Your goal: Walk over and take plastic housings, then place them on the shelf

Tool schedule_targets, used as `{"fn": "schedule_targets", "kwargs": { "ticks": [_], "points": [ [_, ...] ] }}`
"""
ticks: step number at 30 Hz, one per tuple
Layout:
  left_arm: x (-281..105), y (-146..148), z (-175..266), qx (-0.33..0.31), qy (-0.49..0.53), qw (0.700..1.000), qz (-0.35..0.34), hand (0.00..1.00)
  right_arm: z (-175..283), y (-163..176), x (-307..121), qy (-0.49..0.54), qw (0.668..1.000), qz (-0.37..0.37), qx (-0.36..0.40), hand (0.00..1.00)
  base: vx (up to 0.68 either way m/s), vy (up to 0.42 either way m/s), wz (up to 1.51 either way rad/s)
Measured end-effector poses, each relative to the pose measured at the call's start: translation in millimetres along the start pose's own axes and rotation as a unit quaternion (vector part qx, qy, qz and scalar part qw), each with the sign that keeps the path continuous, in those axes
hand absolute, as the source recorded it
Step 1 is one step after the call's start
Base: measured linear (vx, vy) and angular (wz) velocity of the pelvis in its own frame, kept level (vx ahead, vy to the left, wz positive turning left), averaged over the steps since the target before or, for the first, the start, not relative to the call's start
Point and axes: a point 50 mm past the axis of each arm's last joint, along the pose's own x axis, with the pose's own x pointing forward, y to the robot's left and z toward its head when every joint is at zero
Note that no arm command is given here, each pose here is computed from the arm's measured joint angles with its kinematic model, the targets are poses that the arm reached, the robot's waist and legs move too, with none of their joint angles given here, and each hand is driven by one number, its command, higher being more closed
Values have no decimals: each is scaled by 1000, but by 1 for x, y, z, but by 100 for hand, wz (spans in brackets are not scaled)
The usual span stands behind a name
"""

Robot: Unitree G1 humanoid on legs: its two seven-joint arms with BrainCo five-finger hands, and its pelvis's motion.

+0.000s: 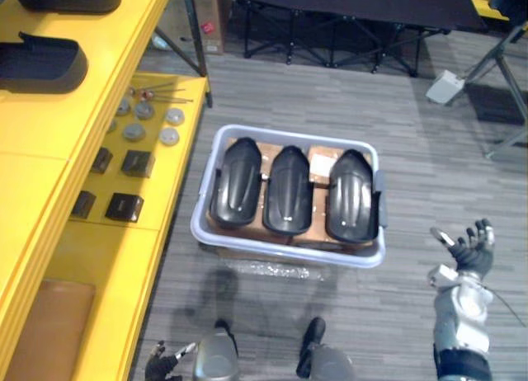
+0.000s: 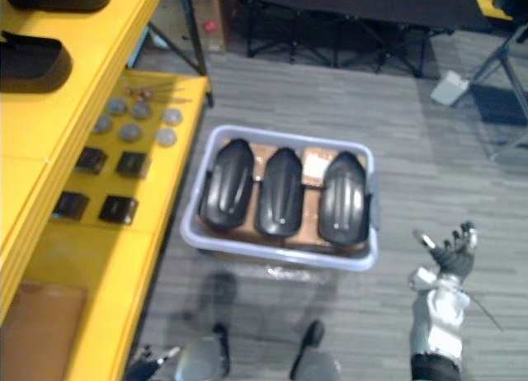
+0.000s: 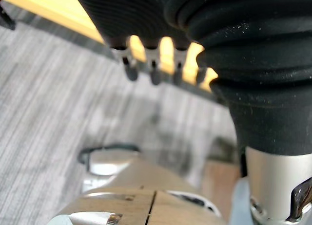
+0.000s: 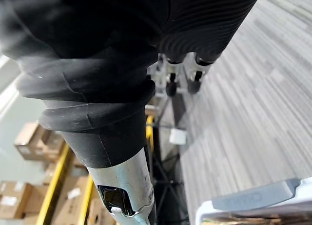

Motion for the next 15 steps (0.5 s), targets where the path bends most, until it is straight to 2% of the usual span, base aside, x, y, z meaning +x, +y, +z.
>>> {"fn": "schedule_targets", "kwargs": {
  "ticks": [9,13,15],
  "points": [
    [-1,-8,2,-13,-5,1000,-8,0,6,-2,5,-7,1000,-5,20,0,-18,25,7],
    [0,-6,13,-47,-23,999,-6,0,8,-4,16,2,997,-41,64,0,-44,74,43],
    [1,-2,18,-66,-31,997,-2,0,27,3,35,-16,992,-67,105,0,-81,96,27]
  ]
}}
